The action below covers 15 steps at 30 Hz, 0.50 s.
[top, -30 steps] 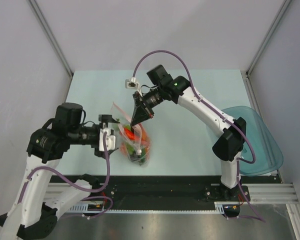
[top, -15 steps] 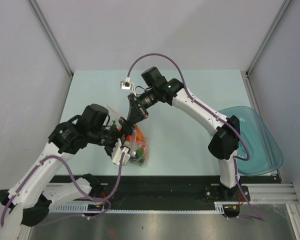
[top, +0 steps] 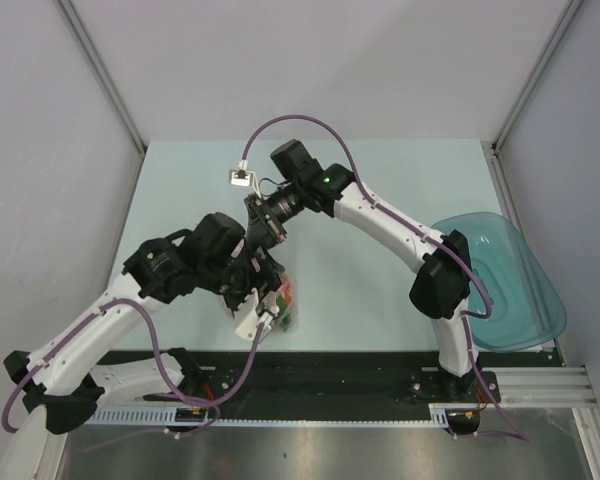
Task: Place the food in the zip-top bag and seal the zipper
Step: Adjust the zipper food storage bag at the center of the board.
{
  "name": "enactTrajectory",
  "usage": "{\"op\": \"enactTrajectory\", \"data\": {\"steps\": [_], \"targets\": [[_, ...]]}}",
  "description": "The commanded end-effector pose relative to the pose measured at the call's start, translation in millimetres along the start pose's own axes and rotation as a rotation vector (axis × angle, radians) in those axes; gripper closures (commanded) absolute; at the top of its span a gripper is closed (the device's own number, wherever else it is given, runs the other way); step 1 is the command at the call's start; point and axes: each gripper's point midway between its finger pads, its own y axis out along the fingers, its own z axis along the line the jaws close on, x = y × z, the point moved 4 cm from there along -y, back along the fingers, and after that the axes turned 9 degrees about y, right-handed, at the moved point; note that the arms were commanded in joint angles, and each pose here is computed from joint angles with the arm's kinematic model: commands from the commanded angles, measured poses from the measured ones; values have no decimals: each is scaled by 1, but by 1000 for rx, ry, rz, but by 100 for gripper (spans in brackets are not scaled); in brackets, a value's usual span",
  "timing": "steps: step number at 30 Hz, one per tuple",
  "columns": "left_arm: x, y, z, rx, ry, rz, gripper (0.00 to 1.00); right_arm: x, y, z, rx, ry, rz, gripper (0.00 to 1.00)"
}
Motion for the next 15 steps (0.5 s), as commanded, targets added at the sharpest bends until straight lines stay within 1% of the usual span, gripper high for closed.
{"op": "enactTrajectory", "data": {"steps": [1,2,3,5,8,10,13,14,15], "targets": [[1,4,-11,-93,53,6,30,11,3,24,57,-52,-7,100],[-1,5,-14,-117,44,15,31,10,4,23,57,-46,-3,100],[-1,6,-15,-130,42,19,36,10,5,23,57,-48,-3,100],[-3,7,-20,-164,25,25,38,10,5,25,56,-53,-3,100],[-7,7,-27,-214,31,62,45,10,3,26,44,-59,-6,100],[-8,10,-29,-239,22,81,60,9,4,26,40,-61,-4,100],[-5,9,-26,-237,2,75,74,8,3,27,32,-61,-1,100],[-4,8,-22,-223,1,70,84,8,3,28,27,-61,-2,100],[-3,7,-21,-215,-3,70,89,8,2,27,19,-82,-5,100]]}}
